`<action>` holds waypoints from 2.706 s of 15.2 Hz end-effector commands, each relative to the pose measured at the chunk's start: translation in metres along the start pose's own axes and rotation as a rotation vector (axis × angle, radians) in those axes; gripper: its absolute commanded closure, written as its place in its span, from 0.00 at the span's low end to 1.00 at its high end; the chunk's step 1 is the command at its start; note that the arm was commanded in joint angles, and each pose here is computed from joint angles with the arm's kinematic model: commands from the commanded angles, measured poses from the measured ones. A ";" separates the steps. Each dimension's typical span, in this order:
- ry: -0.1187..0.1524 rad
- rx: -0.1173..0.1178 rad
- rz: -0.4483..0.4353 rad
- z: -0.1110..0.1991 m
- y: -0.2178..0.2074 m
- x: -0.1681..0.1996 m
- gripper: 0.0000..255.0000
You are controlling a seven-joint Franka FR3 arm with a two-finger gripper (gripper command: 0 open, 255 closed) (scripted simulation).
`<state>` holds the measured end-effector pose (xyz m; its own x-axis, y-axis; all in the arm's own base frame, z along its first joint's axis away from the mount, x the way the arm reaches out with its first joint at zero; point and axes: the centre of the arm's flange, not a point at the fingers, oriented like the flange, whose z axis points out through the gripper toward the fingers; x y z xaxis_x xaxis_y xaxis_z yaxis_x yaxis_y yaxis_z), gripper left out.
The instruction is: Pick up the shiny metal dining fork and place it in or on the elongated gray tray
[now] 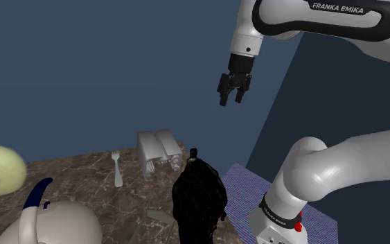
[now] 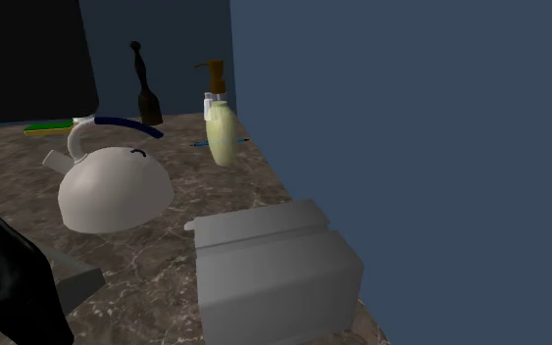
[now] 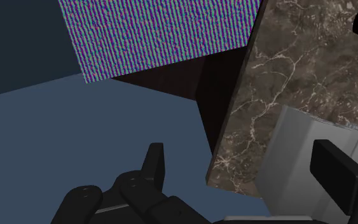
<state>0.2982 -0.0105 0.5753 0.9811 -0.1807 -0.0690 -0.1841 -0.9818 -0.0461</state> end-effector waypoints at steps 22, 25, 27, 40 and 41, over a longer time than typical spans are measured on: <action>-0.043 -0.004 0.158 0.140 -0.211 0.119 0.00; -0.049 -0.005 0.181 0.161 -0.239 0.139 0.00; -0.053 -0.006 0.196 0.175 -0.258 0.152 0.00; -0.069 -0.007 0.254 0.254 -0.328 0.202 0.00; -0.069 -0.007 0.254 0.260 -0.328 0.202 0.00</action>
<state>0.5416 0.3114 0.3582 0.9061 -0.4105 -0.1024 -0.4199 -0.9021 -0.0992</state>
